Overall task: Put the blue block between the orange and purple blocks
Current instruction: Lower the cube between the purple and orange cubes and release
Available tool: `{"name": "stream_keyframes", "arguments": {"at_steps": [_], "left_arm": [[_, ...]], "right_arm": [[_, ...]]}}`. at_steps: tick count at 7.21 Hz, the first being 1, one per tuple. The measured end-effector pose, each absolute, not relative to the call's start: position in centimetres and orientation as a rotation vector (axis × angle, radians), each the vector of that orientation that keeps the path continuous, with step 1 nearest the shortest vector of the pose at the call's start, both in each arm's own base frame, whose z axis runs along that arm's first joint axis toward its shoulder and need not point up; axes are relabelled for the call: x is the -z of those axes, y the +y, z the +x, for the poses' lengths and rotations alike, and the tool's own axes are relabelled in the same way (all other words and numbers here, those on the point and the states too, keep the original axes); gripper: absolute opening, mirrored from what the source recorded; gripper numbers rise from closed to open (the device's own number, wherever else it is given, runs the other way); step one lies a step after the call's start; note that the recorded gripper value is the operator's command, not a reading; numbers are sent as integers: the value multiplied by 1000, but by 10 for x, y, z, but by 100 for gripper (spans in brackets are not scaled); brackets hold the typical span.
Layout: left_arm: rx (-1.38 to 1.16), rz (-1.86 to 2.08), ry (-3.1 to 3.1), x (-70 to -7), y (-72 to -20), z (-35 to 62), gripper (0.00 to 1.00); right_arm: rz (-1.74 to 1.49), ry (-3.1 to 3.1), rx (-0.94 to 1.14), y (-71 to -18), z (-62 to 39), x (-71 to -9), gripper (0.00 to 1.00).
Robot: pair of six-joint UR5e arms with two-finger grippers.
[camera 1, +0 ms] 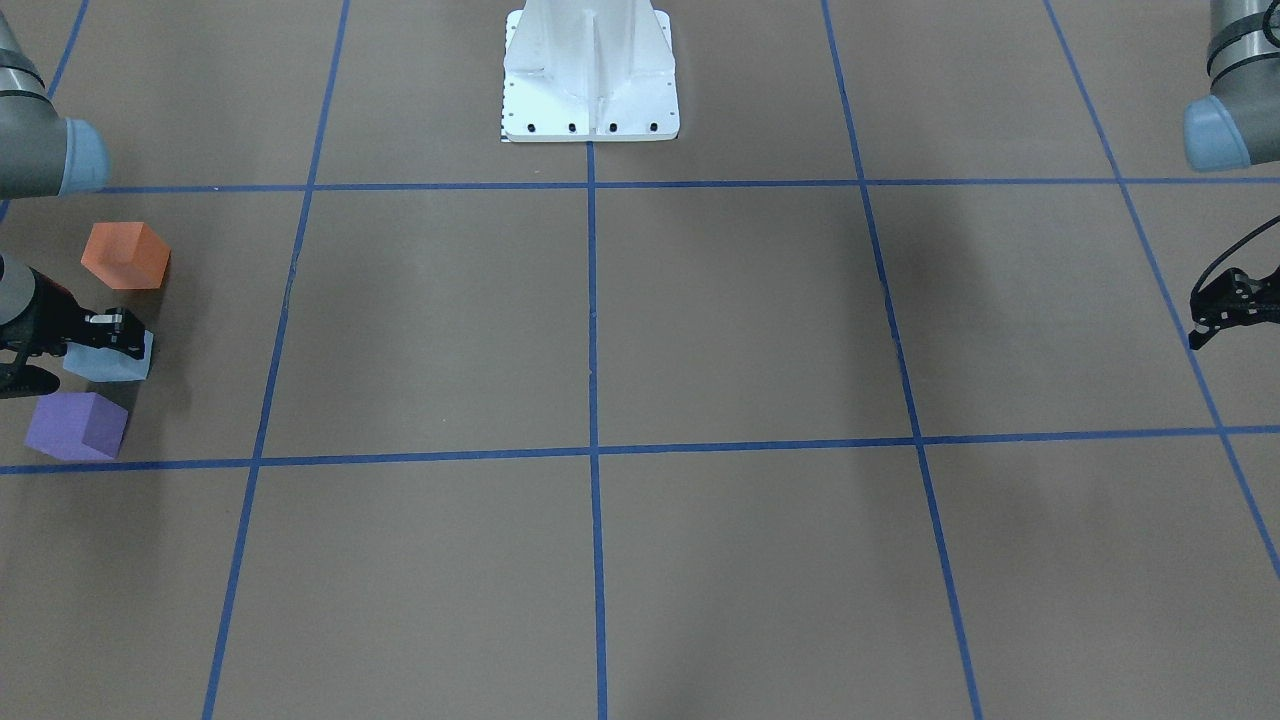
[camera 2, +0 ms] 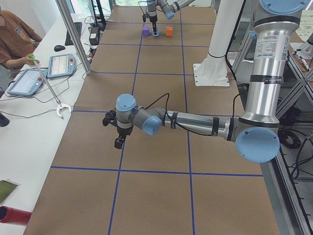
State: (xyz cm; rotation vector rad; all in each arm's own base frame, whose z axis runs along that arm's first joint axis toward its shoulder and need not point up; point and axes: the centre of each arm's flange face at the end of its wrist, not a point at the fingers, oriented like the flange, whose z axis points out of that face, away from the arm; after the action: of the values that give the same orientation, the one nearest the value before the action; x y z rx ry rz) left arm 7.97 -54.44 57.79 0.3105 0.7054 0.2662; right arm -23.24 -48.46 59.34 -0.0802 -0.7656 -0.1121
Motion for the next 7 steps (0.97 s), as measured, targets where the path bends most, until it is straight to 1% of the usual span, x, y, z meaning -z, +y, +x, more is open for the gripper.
{"name": "stream_keyframes", "arguments": {"at_steps": [5,6,7], "left_arm": [[-267,312,706,-577,-544,80,100],[-267,312,706,-577,-544,80,100],[-267,312,706,-577,-544,80,100]], "right_arm": [[-108,-784,101,-467,-219,-600,0],[-110,-778,98,-463,-217,-603,40],[-111,-773,97,-462,-217,-605,99]]}}
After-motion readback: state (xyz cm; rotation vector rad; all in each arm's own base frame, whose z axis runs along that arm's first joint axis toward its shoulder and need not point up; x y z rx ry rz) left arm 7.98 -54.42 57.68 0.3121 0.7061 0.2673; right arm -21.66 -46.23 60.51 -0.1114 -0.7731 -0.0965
